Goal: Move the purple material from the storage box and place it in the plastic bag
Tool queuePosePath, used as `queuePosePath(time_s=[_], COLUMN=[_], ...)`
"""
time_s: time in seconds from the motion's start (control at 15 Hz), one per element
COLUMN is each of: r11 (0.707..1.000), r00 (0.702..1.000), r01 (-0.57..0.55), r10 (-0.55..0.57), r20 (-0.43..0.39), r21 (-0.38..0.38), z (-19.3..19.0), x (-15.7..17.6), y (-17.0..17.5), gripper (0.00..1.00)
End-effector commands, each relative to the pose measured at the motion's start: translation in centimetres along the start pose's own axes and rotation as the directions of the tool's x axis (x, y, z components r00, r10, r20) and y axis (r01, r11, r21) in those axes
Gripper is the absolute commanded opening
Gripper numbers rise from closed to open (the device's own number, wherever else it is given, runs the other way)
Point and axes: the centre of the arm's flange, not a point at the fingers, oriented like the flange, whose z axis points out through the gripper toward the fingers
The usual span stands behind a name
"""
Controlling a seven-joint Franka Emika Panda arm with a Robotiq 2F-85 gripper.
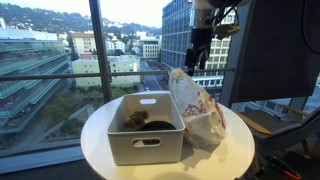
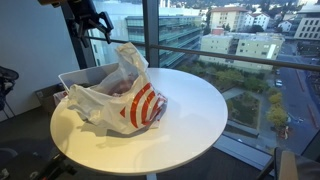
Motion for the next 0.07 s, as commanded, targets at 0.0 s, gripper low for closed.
queuePosePath(time_s=[0.0], r11=[1.000], r00=[1.000], r01=[0.004], r10=[-0.004], r20=[-0.002], r21=[0.008], z=[-1.63], x=[0.70], y=[-1.06], gripper=[1.00])
